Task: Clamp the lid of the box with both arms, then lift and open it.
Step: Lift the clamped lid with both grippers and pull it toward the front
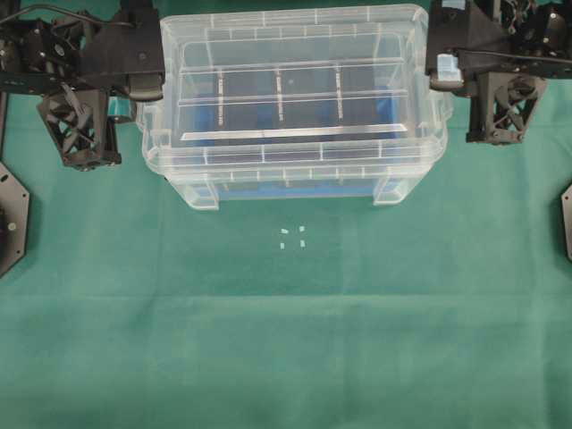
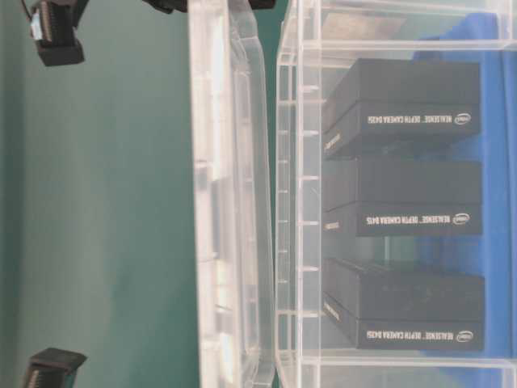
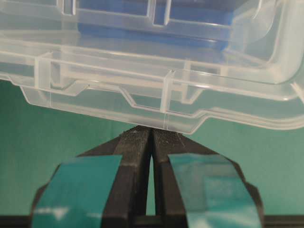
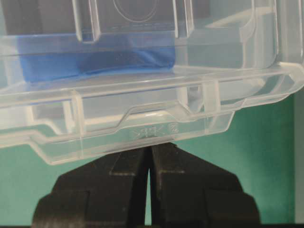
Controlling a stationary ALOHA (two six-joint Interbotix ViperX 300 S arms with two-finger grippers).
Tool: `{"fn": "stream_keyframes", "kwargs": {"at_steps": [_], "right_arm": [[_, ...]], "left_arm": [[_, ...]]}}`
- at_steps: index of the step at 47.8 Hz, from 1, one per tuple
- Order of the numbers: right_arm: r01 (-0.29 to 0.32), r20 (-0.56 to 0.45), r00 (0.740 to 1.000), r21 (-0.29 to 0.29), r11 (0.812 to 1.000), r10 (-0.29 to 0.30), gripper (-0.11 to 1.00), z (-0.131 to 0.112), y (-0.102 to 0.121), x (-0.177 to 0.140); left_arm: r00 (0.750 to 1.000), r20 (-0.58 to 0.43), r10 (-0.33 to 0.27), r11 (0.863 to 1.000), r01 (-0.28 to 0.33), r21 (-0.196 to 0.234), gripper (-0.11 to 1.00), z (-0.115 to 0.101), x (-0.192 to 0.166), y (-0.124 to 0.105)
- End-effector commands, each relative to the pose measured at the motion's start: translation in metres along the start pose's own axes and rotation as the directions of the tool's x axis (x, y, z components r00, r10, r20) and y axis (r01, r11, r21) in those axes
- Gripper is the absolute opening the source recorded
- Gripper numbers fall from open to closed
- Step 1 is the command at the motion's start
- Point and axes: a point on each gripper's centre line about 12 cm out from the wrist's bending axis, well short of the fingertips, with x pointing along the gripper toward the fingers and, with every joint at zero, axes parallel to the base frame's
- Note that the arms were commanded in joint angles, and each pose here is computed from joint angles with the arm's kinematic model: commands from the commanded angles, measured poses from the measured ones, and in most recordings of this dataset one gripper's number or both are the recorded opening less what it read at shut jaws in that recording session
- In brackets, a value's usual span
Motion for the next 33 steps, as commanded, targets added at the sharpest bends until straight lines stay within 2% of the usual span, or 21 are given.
{"fn": "stream_keyframes", "kwargs": {"at_steps": [1, 22, 33], "right_arm": [[-0.008, 0.104, 0.995, -0.023, 1.0, 0.011, 0.0, 0.025, 0.008, -0.024], [-0.012, 0.105, 0.994, -0.029, 0.999, 0.016, 0.0, 0.027, 0.011, -0.03], [-0.035, 0.103, 0.994, -0.045, 0.998, 0.04, 0.0, 0.027, 0.022, -0.036]], "left_arm": [[0.995, 0.097, 0.005, 1.0, -0.006, 0.01, 0.01, 0.023, -0.024, -0.001], [0.995, 0.101, 0.003, 1.0, -0.004, 0.013, 0.01, 0.024, -0.032, -0.002], [0.993, 0.113, -0.02, 0.999, 0.016, 0.042, 0.01, 0.023, -0.041, -0.016]]}}
